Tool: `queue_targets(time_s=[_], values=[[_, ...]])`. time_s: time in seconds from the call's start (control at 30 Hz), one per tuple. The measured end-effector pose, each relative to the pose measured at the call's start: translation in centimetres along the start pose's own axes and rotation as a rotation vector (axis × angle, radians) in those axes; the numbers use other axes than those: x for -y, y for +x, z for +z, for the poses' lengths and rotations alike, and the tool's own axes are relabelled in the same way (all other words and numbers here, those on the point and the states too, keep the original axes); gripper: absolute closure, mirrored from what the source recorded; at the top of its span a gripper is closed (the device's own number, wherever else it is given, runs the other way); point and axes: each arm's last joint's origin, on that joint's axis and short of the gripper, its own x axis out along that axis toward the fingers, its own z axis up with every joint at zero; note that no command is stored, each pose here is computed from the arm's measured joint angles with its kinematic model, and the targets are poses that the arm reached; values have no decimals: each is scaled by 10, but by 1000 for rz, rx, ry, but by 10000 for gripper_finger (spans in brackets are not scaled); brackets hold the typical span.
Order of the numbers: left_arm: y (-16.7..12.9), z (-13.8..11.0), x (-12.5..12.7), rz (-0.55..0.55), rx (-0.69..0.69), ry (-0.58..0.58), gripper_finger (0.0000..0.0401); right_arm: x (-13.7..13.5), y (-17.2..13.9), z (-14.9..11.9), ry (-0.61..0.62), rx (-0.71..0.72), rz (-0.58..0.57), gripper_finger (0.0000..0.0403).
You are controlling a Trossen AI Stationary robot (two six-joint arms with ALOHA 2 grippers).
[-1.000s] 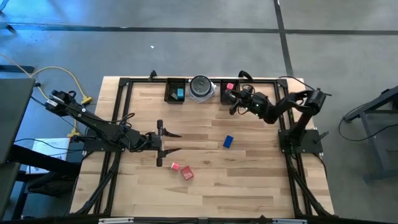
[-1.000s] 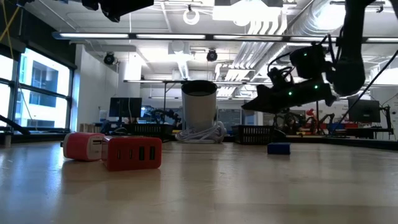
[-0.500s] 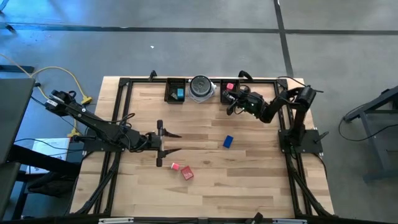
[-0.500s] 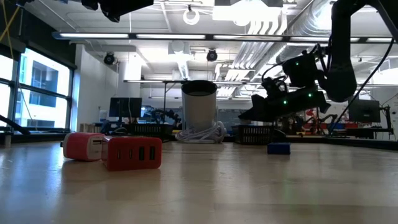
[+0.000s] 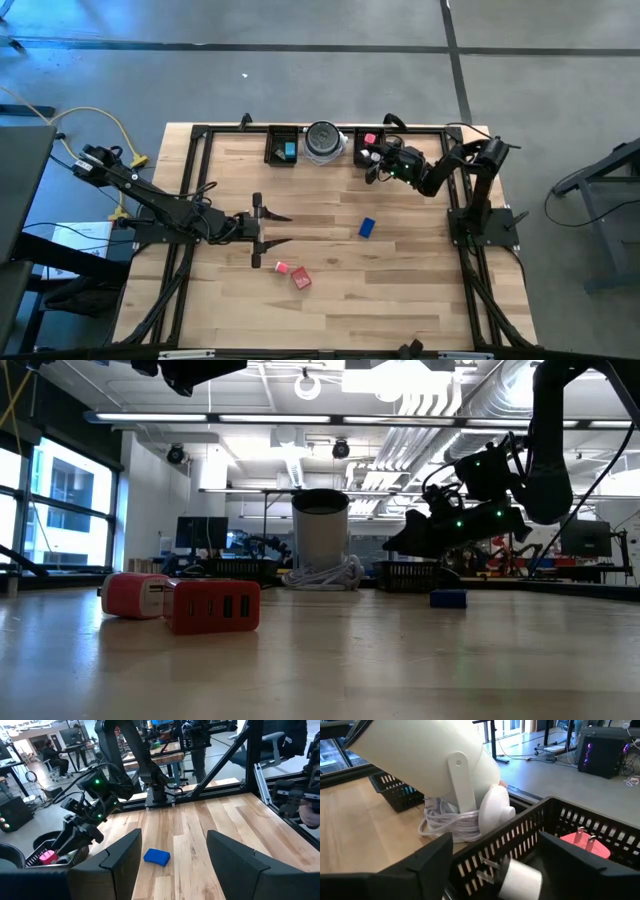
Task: Pick & Place Office items
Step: Put the pink white charger adapter into the right black basket
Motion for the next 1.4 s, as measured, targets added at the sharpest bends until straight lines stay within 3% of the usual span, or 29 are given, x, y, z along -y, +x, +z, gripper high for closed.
queue_targets(time_s=[0.13, 0.37, 0.57, 0.7, 0.9, 1.07, 1.27, 1.4], values=[[0, 0, 0, 0, 0, 0, 183, 0, 0, 0, 0, 5, 1, 113], [0, 0, 0, 0, 0, 0, 183, -1, 0, 6, 3, 65, 27, 118], [0, 0, 0, 0, 0, -6, 183, -9, -3, 19, -11, 148, 219, 129], [0, -1, 0, 9, -11, -2, 183, -24, -13, 45, -67, 255, 312, 138], [0, -2, -3, 108, -28, 2, 183, -53, -51, 93, -200, 381, 370, 154], [-9, 3, -9, 137, -36, 4, 183, -64, -95, 113, -298, 263, 304, 160], [-32, 11, -23, 136, -38, -71, 183, -67, -159, 124, -233, 214, 397, 160], [-45, 10, -29, 111, -80, -140, 183, -68, -183, 120, -192, 164, 461, 160]])
